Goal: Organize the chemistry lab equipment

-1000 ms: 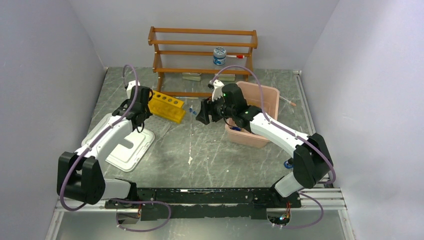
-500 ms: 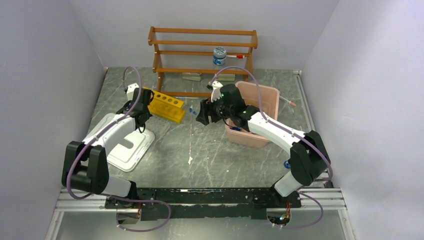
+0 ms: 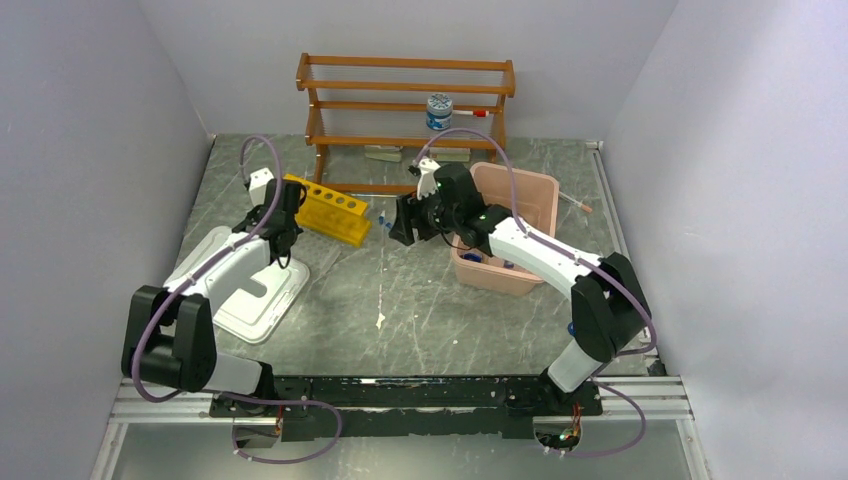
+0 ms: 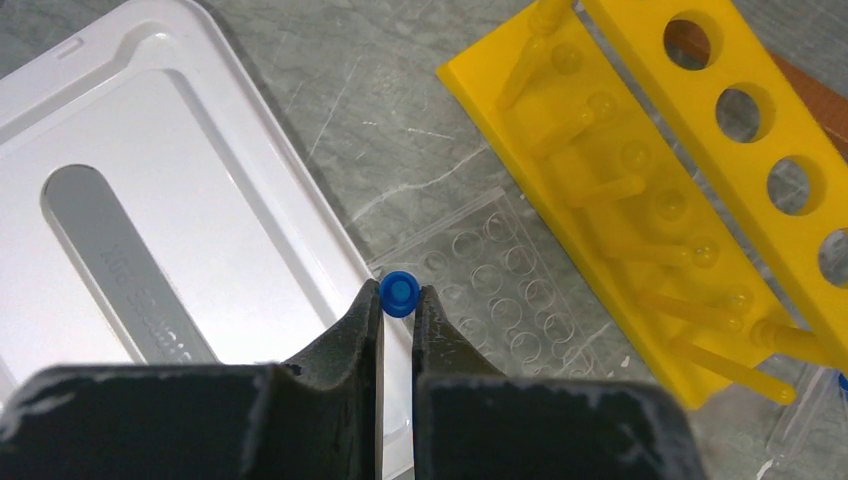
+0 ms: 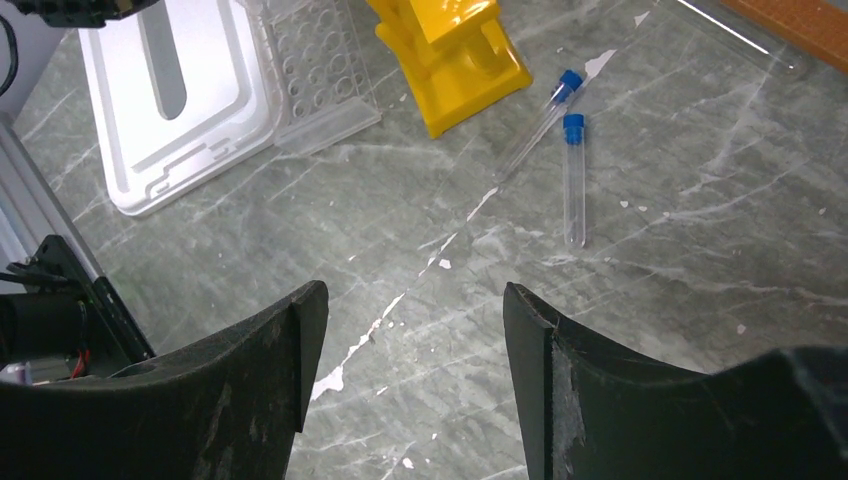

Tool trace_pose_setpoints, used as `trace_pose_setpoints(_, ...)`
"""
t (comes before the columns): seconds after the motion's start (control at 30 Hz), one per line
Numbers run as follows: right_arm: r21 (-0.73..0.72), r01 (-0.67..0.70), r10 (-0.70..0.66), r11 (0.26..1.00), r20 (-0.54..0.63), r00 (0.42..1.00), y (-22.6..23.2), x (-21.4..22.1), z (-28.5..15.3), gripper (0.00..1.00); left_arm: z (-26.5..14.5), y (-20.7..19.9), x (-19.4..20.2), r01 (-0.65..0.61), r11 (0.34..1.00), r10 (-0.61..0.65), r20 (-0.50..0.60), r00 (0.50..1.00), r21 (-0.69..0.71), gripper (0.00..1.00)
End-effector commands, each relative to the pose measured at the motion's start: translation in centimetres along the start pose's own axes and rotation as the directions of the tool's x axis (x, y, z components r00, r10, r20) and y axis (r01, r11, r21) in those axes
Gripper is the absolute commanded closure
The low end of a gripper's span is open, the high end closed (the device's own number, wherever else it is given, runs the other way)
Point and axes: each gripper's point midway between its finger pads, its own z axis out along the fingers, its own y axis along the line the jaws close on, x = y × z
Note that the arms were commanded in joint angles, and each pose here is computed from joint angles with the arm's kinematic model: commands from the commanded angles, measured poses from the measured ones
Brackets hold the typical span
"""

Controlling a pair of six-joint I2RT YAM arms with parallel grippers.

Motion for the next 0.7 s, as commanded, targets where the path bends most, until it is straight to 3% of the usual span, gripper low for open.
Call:
trace_pose_setpoints(0.0,0.003,0.011,-0.011,1.000,0.004,1.000,-0.1,-0.8,0.6,0.32,-0.6,1.6,0.7,0.021,0.999,-0.021,-0.016,1.000,-0.047,0.95)
trace_pose_setpoints(0.67,-0.023,0.009,-0.009,1.000,-0.015,1.000,0.0,-0.7,1.9,0.33,0.9,0.8,2.3,0.021,1.000,-0.021,0.024,0.999,0.022,0.95)
